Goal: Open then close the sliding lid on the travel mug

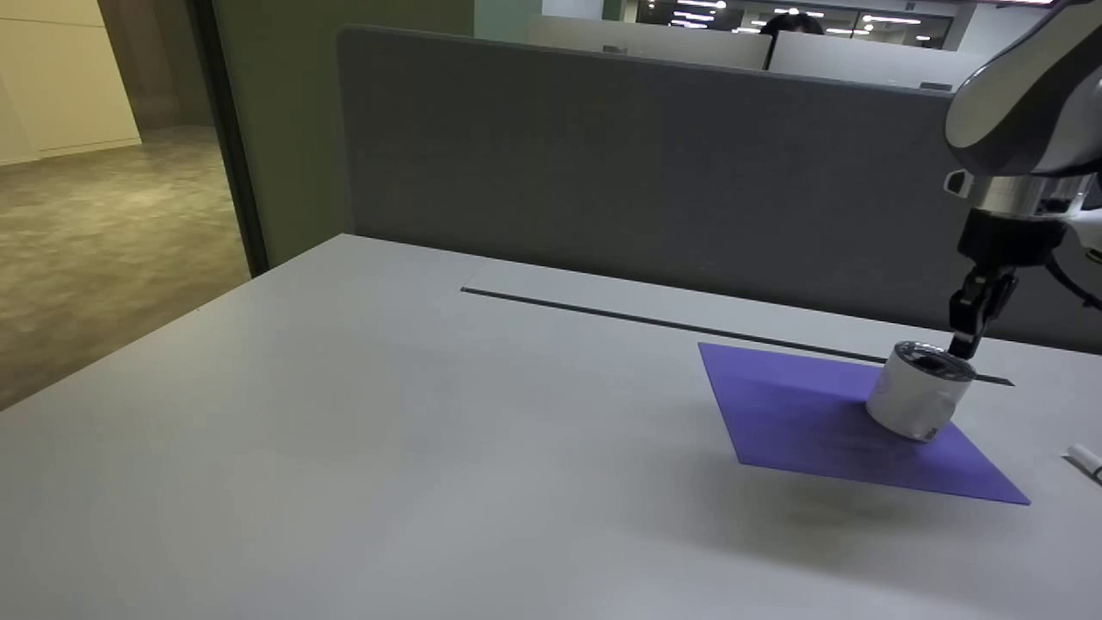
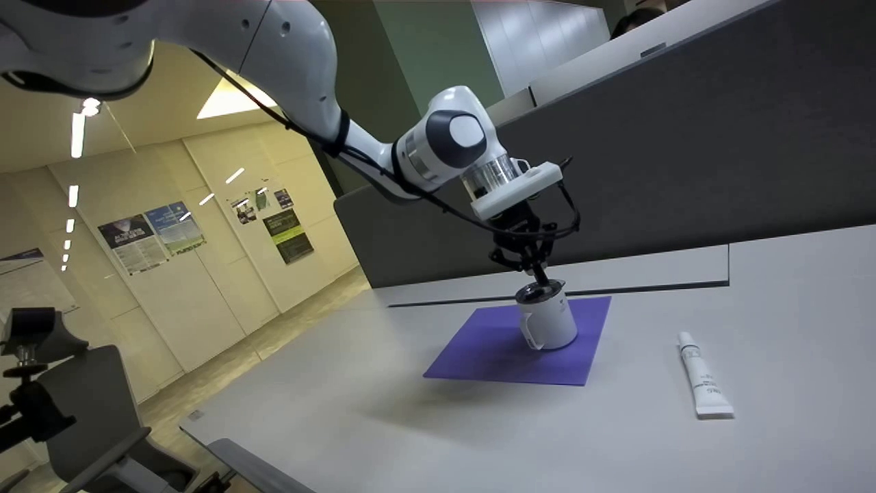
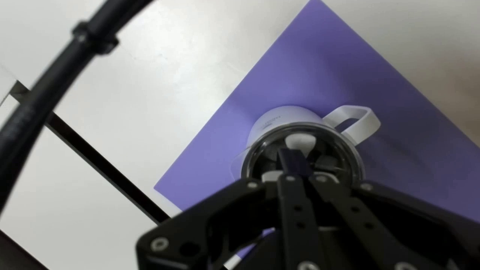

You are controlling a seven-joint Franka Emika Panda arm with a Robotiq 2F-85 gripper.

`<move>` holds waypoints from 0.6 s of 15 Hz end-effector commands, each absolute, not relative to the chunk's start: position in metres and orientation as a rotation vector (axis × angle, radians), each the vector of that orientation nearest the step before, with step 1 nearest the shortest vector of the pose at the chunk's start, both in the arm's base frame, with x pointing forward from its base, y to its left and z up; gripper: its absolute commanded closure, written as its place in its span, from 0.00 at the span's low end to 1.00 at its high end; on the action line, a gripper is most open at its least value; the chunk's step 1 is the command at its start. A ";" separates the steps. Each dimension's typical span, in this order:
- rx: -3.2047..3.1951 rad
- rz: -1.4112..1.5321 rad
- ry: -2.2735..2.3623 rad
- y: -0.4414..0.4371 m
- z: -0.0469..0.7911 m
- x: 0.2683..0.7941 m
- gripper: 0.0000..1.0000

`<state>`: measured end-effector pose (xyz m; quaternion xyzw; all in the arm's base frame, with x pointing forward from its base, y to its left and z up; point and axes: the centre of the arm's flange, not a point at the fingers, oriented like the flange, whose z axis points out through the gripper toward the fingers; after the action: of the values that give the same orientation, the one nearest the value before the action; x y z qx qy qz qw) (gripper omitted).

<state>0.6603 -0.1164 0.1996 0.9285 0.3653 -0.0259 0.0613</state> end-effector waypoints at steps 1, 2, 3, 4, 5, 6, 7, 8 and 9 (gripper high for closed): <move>2.806 -0.028 1.081 -0.113 0.194 0.657 1.00; 2.804 -0.024 1.081 -0.112 0.192 0.658 1.00; 2.805 -0.027 1.081 -0.110 0.189 0.658 1.00; 2.807 -0.029 1.086 -0.109 0.187 0.657 1.00; 2.808 -0.027 1.090 -0.108 0.186 0.656 1.00; 2.809 -0.025 1.092 -0.107 0.184 0.656 1.00; 2.815 -0.024 1.094 -0.106 0.182 0.655 1.00; 2.821 -0.019 1.096 -0.104 0.181 0.655 1.00; 2.824 -0.012 1.097 -0.104 0.181 0.655 1.00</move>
<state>0.6587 -0.1084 0.1836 0.9264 0.3716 -0.0136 0.0600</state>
